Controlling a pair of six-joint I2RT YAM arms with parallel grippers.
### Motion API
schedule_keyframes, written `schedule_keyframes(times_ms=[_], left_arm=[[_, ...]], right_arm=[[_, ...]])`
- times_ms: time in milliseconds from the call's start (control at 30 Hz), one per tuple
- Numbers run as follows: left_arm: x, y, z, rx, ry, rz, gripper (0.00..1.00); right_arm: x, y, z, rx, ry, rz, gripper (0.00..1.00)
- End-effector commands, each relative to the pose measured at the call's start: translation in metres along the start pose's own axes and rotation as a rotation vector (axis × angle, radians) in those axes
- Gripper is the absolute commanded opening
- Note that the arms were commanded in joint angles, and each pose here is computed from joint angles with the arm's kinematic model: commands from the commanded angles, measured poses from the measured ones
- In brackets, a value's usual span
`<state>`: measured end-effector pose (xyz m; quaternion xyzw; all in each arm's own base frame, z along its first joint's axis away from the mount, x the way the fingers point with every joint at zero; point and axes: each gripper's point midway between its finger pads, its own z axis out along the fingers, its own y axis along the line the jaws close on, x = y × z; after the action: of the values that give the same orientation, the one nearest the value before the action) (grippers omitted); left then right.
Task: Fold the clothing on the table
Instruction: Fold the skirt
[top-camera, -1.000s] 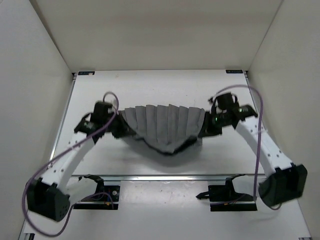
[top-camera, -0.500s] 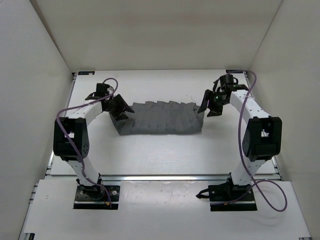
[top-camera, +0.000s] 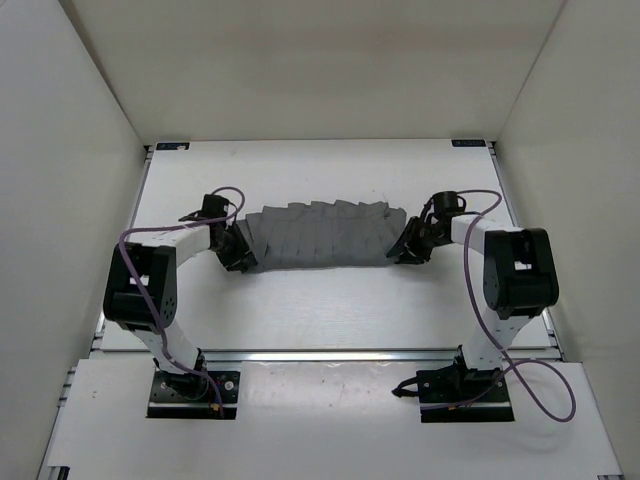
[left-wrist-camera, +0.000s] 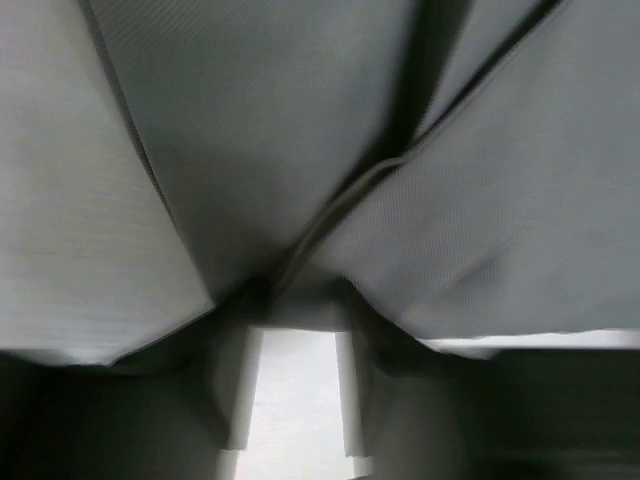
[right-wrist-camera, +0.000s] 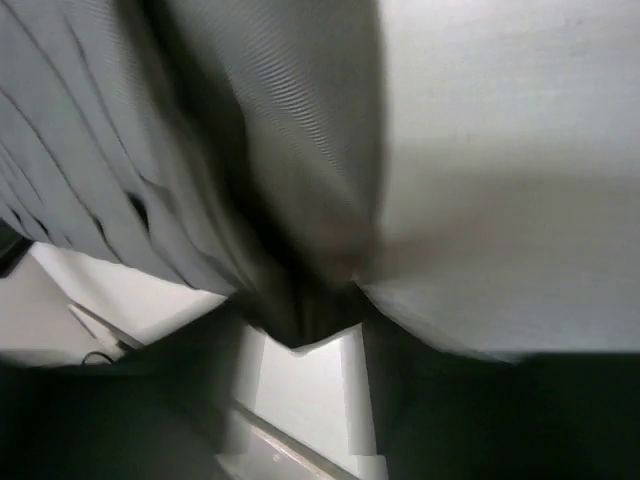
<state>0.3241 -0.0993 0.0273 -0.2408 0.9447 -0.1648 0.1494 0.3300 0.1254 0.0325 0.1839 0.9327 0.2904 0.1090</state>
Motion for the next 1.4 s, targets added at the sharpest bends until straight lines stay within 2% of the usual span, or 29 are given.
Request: schedule_keyframes(times_ms=[0,33,67,100,200,333,433,500,567,633,667,733,800,967,1067,1133,1267,1300,1367], left_arm=[[0.009,0.006,0.013,-0.035,0.013,0.047,0.40],[0.012,0.008,0.017,-0.041,0.024,0.057,0.30],[0.015,0.004,0.017,-0.036,0.031,0.062,0.06],[0.018,0.001,0.018,-0.037,0.032,0.076,0.00],[0.031,-0.028,0.017,0.024,0.035,0.117,0.00],[0.061,-0.081,0.021,0.125,0.064,0.152,0.00],[0.075,-0.106,0.031,0.158,0.088,0.160,0.00],[0.084,-0.122,0.037,0.170,0.108,0.167,0.00],[0.090,-0.125,0.046,0.166,0.134,0.158,0.00],[0.092,-0.127,0.049,0.167,0.144,0.152,0.00],[0.090,-0.127,0.048,0.170,0.139,0.140,0.00],[0.087,-0.127,0.047,0.173,0.133,0.129,0.00],[0.084,-0.124,0.044,0.173,0.127,0.122,0.00],[0.076,-0.107,0.040,0.154,0.120,0.116,0.00],[0.078,-0.102,0.039,0.165,0.125,0.112,0.00],[0.079,-0.099,0.037,0.172,0.136,0.105,0.00],[0.079,-0.097,0.027,0.193,0.137,0.096,0.21],[0.071,-0.102,0.018,0.219,0.114,0.077,0.32],[0.057,-0.106,-0.005,0.273,0.053,0.046,0.37]], right_arm=[[-0.013,0.011,0.012,-0.078,-0.021,0.008,0.25],[-0.015,0.009,0.008,-0.071,-0.031,0.012,0.13],[-0.013,0.001,0.005,-0.058,-0.031,0.021,0.00],[-0.018,-0.007,-0.004,-0.044,-0.055,0.030,0.00],[-0.026,-0.033,-0.032,0.041,-0.097,-0.010,0.00],[-0.049,-0.072,-0.080,0.266,-0.128,-0.063,0.00],[-0.064,-0.040,-0.110,0.297,-0.209,-0.153,0.00],[-0.061,0.006,-0.114,0.275,-0.238,-0.260,0.00],[-0.057,0.066,-0.113,0.178,-0.276,-0.365,0.00],[-0.026,0.126,-0.091,0.040,-0.236,-0.479,0.00],[-0.023,0.146,-0.082,-0.014,-0.243,-0.502,0.00],[0.017,0.187,-0.052,-0.132,-0.167,-0.579,0.00],[0.038,0.202,-0.014,-0.173,-0.085,-0.598,0.00],[0.090,0.195,0.062,-0.145,0.133,-0.645,0.00],[0.115,0.188,0.086,-0.116,0.226,-0.688,0.00],[0.118,0.180,0.097,-0.087,0.243,-0.681,0.00],[0.123,0.170,0.106,-0.062,0.258,-0.675,0.00],[0.123,0.166,0.108,-0.039,0.256,-0.669,0.00],[0.118,0.162,0.107,0.003,0.238,-0.666,0.00]])
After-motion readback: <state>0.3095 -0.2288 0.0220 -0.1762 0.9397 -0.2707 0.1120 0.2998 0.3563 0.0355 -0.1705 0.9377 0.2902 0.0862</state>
